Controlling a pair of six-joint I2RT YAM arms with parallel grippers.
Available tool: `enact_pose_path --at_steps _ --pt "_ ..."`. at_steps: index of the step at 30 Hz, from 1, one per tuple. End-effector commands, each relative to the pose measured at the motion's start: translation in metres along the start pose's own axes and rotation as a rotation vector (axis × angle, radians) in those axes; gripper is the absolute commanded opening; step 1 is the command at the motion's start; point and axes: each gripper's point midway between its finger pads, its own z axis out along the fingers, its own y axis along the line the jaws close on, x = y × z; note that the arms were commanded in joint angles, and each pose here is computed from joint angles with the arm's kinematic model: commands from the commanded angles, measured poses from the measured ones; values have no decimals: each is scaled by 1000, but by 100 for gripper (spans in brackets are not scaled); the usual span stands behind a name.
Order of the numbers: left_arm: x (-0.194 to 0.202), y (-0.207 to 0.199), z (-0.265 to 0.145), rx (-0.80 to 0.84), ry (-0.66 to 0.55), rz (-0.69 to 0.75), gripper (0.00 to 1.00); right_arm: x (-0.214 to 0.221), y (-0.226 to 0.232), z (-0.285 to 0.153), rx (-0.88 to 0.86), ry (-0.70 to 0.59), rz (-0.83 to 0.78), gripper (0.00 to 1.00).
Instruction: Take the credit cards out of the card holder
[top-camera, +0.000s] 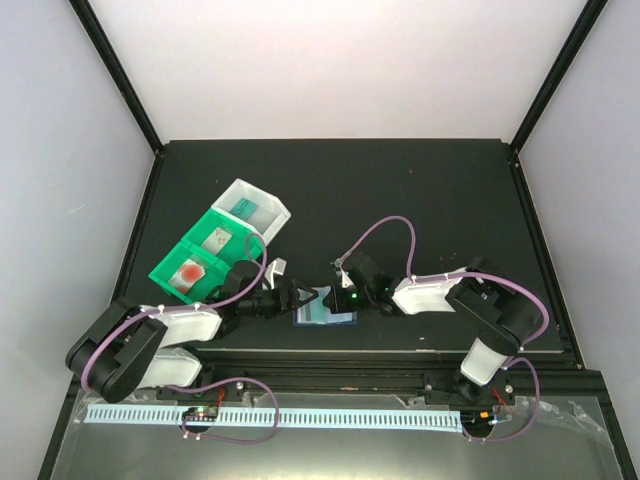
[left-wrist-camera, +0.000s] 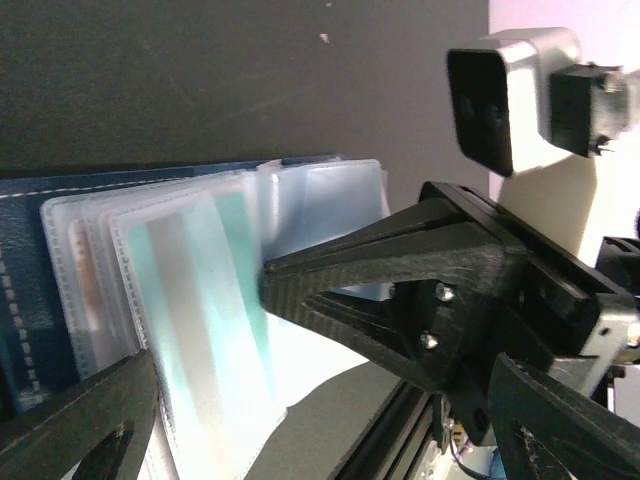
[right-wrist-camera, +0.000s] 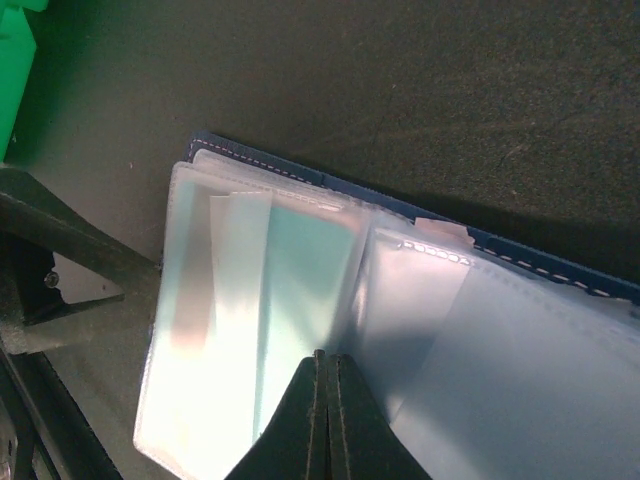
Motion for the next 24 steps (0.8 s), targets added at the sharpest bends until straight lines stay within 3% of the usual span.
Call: enact_pose_path --at_steps 1,24 --pt "-6 -29 -3 72 -12 59 92 31 -34 8 107 87 38 1" --pt "-3 -59 1 110 0 102 92 28 -12 9 -42 54 76 3"
